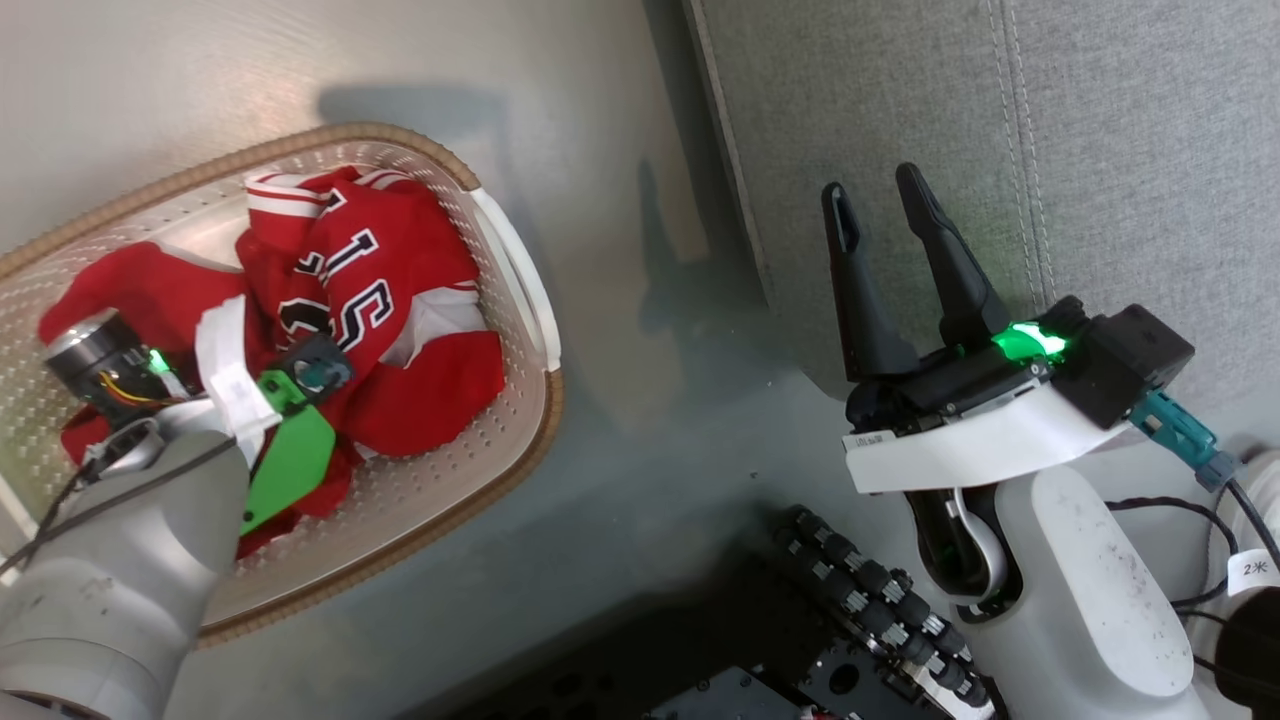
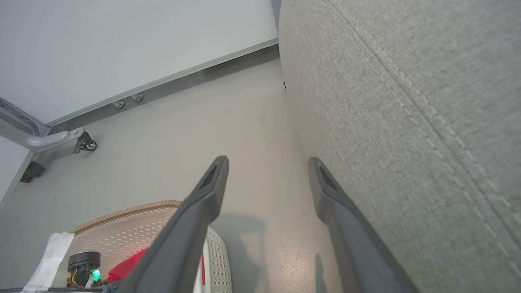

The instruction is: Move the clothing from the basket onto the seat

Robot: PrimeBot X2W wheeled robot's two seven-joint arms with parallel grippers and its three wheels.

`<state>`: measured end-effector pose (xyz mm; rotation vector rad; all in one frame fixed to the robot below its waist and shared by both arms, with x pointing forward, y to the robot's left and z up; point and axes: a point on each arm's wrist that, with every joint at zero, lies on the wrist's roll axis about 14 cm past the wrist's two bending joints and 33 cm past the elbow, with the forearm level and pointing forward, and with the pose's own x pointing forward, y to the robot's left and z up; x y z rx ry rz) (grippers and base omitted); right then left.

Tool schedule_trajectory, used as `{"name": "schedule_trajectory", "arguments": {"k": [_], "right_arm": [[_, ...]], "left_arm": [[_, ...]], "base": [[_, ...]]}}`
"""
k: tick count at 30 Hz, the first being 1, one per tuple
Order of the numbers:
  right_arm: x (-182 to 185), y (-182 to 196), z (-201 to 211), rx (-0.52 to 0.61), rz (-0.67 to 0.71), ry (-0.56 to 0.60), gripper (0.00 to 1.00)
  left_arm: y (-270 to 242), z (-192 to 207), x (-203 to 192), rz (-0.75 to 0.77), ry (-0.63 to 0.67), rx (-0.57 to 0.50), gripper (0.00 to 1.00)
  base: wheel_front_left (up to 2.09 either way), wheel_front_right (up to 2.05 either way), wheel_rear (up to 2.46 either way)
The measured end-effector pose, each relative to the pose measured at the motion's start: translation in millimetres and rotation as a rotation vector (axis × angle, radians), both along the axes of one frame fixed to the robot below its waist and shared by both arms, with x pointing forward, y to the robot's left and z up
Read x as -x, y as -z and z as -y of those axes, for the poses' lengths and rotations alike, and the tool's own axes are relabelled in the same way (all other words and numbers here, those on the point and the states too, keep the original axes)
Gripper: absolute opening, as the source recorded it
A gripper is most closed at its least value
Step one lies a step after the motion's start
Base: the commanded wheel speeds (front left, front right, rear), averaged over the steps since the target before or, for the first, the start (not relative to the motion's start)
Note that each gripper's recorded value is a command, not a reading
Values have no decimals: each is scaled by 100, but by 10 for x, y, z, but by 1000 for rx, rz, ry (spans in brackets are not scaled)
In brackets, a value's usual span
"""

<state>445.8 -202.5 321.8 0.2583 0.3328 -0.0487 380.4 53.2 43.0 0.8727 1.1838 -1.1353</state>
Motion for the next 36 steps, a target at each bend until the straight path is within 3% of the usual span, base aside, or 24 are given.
{"name": "schedule_trajectory", "arguments": {"k": [14, 15, 16, 17, 31, 36], "right_arm": [[-15, 143, 65, 30, -29, -1, 100], [-18, 151, 56, 30, -30, -4, 100], [-26, 155, 47, 30, -29, -7, 100], [-32, 157, 40, 29, -28, -9, 100], [-138, -80, 49, 66, 38, -28, 100], [-150, -273, 46, 84, 80, -33, 100]], "left_arm": [[295, -71, 58, -67, -20, -80, 100], [298, -77, 60, -70, -24, -82, 73], [302, -83, 62, -74, -28, -84, 29], [302, -84, 71, -78, -31, -87, 0], [16, 13, 40, -54, -59, -28, 0], [-255, 128, -9, -30, -164, 37, 0]], "base": [[0, 0, 0], [0, 0, 0], [0, 0, 0], [0, 0, 0], [0, 0, 0], [0, 0, 0]]}}
